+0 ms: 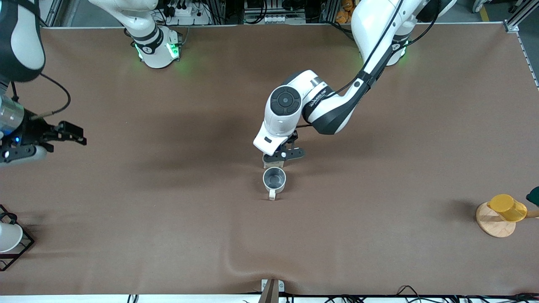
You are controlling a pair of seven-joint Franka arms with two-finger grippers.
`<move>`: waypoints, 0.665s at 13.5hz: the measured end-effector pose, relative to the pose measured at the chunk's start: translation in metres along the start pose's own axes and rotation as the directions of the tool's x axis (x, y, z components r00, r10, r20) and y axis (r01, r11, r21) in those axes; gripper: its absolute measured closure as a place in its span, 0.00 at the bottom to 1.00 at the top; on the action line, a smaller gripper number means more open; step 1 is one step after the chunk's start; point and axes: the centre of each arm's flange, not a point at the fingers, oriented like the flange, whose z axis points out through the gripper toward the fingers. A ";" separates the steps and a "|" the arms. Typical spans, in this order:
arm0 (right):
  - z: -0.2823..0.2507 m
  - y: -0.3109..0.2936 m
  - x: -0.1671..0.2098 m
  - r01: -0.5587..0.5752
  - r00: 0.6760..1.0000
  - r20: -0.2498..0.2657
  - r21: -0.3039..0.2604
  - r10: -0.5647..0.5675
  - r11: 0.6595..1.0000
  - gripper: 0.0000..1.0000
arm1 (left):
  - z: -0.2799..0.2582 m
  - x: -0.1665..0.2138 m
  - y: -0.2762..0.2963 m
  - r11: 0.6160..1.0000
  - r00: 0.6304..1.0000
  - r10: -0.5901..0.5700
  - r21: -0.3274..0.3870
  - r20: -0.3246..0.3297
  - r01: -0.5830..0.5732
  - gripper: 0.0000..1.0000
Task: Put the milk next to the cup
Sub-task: 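Carry the milk carton beside the mug with the left gripper, then lower the milk carton next to the mug and open the left gripper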
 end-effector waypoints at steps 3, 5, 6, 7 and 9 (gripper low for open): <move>-0.010 -0.016 -0.005 0.015 1.000 -0.021 0.024 -0.014 1.000 0.00 | -0.001 0.001 0.000 1.000 1.000 0.000 -0.002 -0.001 0.000 0.63; -0.010 -0.025 -0.003 0.028 0.999 -0.023 0.033 -0.028 0.999 0.00 | -0.001 0.001 0.000 1.000 1.000 -0.001 -0.004 -0.003 0.001 0.59; -0.010 -0.031 -0.001 0.038 0.999 -0.025 0.034 -0.037 0.999 0.00 | -0.001 0.002 0.001 1.000 1.000 -0.001 -0.010 -0.007 0.001 0.48; -0.011 -0.038 0.000 0.051 0.998 -0.028 0.033 -0.050 0.998 0.00 | -0.002 0.002 0.002 1.000 1.000 -0.001 -0.016 -0.011 0.001 0.40; -0.014 -0.055 0.004 0.082 0.996 -0.036 0.031 -0.080 0.996 0.00 | -0.002 0.003 0.002 1.000 1.000 -0.001 -0.022 -0.014 0.001 0.19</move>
